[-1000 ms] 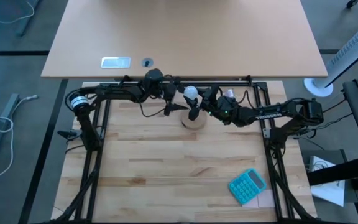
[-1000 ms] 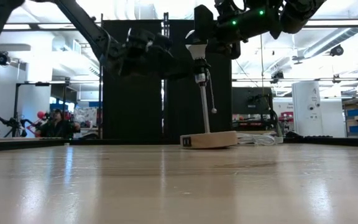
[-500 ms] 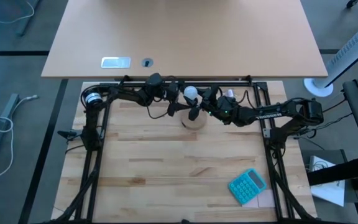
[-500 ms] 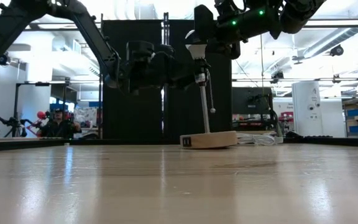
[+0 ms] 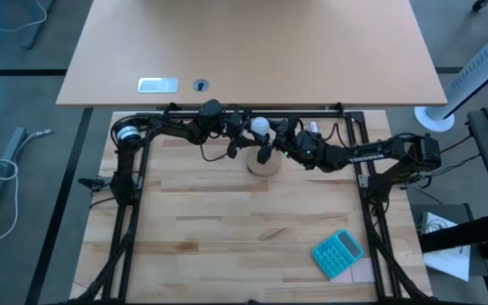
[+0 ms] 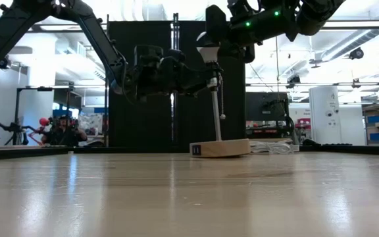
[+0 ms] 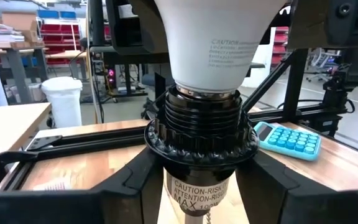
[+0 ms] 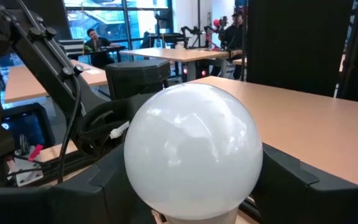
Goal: Screw lightbulb
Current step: Insert the lightbulb into the lamp
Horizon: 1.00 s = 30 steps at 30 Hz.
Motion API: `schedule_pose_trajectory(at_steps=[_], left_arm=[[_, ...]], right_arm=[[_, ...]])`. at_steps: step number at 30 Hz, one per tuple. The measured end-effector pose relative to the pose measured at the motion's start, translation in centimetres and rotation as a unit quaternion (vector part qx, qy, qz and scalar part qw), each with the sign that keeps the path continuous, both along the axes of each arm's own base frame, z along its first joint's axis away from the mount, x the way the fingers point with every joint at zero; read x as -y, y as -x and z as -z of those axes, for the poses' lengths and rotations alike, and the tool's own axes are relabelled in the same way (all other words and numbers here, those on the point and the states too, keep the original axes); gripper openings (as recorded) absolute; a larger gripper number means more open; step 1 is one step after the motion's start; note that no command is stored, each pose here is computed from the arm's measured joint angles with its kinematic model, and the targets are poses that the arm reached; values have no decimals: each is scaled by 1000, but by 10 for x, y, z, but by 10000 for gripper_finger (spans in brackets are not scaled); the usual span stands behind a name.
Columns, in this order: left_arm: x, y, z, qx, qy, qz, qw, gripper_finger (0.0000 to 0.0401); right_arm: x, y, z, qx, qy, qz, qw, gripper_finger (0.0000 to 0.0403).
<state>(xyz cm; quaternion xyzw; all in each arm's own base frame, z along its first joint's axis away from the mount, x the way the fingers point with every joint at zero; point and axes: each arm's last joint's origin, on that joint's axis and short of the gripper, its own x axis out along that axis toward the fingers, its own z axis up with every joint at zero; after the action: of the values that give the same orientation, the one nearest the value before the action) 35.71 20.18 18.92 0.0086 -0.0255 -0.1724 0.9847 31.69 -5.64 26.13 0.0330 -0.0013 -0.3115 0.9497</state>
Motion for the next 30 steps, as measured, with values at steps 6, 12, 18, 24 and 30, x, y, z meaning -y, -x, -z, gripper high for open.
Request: schedule_pose_trajectory(at_steps=[6,12,18,24,30], left_arm=[[0,1,-6,-3,6,-28,1000,155],[0,2,-11,-16,18,-66,998,155],[9,4,-15,-19,21,-131,991,155],[28,7,-24,-8,-7,-231,973,155],[53,1,-30,-5,17,-339,941,155]], right_arm=[[1,0,0,0,0,12,1000,244],[2,1,-1,5,1,36,999,246],[3,2,-3,9,10,59,998,243],[4,3,-6,15,22,69,997,248],[5,3,-8,18,31,72,997,244]])
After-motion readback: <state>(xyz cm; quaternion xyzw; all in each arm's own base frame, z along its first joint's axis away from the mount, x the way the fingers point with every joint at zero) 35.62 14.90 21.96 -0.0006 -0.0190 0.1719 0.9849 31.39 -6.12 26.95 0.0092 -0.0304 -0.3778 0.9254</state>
